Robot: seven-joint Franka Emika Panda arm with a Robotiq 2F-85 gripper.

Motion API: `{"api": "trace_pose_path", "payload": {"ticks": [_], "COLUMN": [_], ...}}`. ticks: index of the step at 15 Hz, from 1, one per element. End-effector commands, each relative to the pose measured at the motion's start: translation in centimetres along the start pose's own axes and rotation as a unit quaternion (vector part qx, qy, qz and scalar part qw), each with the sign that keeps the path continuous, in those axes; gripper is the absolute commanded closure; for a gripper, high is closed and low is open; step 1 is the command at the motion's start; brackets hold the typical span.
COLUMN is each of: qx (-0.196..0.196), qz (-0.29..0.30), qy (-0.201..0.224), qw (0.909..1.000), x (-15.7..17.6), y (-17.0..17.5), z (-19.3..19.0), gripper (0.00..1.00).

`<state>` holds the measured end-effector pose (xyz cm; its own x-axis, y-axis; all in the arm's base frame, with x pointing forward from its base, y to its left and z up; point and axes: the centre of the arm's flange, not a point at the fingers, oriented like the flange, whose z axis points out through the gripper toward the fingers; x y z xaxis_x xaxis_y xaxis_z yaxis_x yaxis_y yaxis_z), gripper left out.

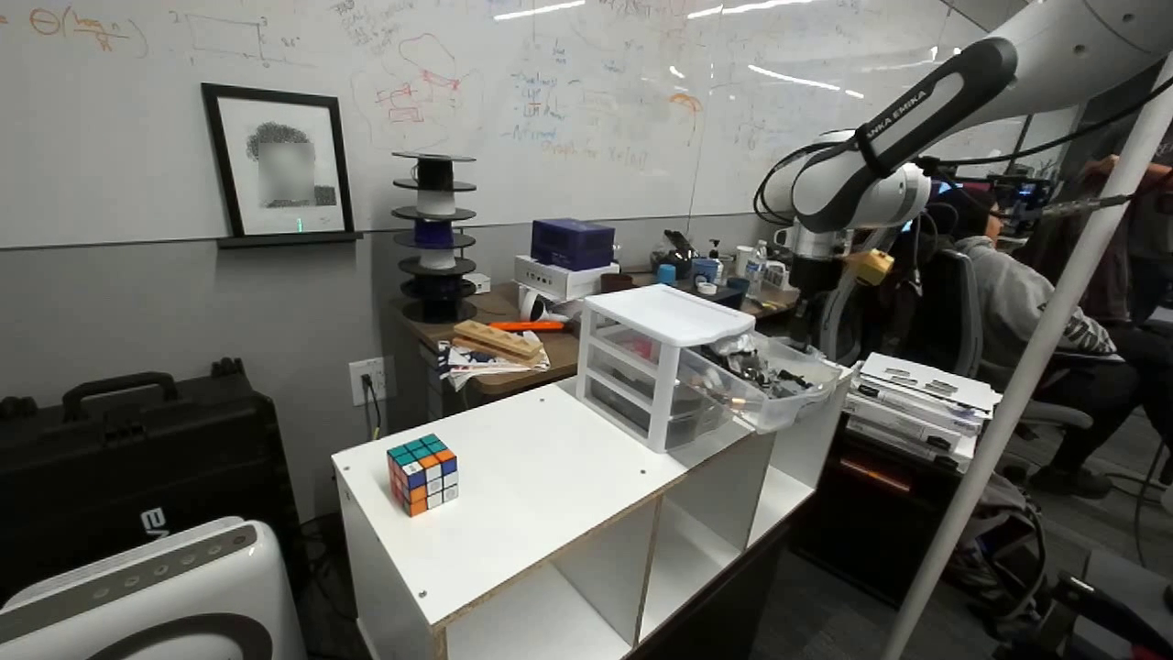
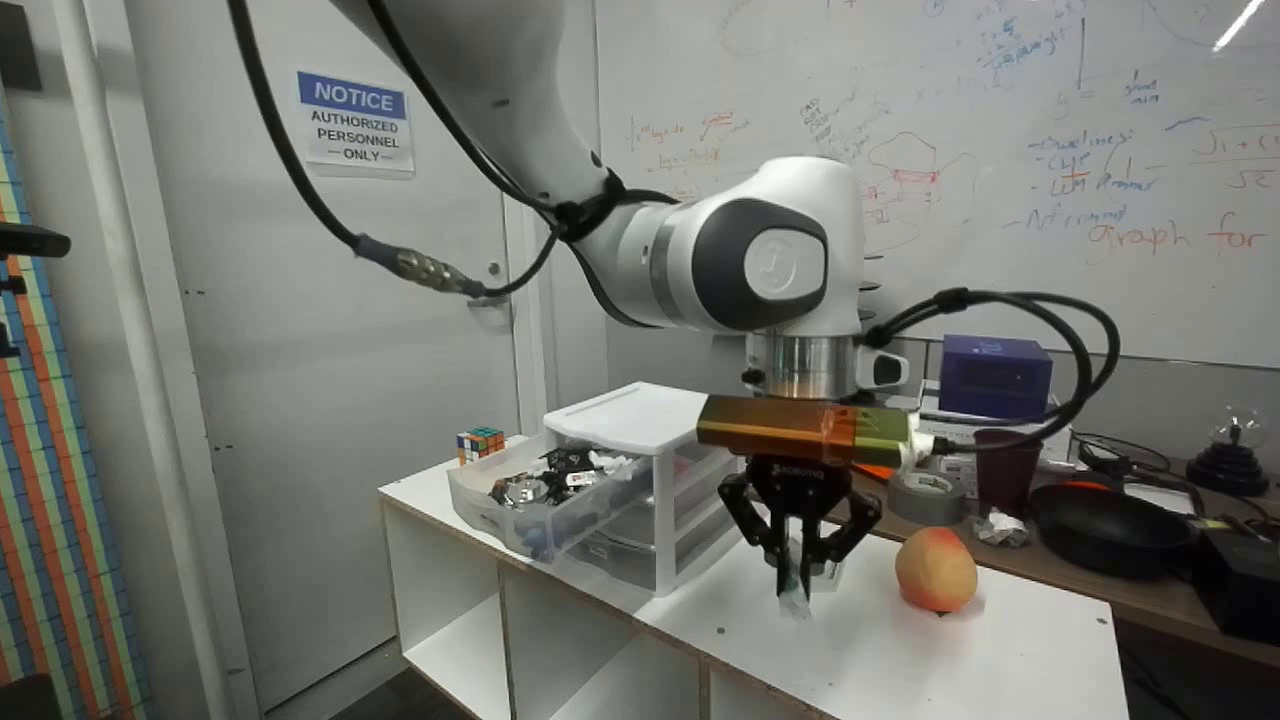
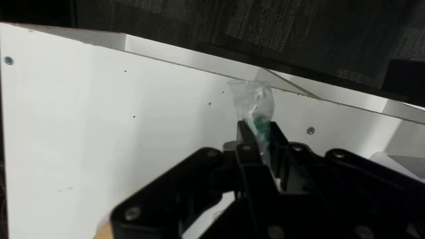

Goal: Put the plastic bag and white object in the open drawer and then close the drawer

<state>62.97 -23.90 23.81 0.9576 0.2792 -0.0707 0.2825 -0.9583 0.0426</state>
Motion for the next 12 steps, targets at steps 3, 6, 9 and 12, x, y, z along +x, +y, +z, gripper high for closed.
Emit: {"api": "trace_pose_path", "payload": {"ticks": [3,6,9,12], "qx": [-0.055,-0.057,-0.04,-0.023], "qz": [0.021,0.004,-0.029,-0.07], "qy": [-0.007,-0.005,-0.029,-0.058], "qw": [0.9982,0.9984,0.9984,0.9956], "x": [-3.9,-4.7,-5.6,-6.6], "y": [-7.0,-11.6,-16.9,-21.0], "z": [-8.9,-12.1,-13.9,-13.4], "gripper": [0.87,0.87,0.87,0.87]}}
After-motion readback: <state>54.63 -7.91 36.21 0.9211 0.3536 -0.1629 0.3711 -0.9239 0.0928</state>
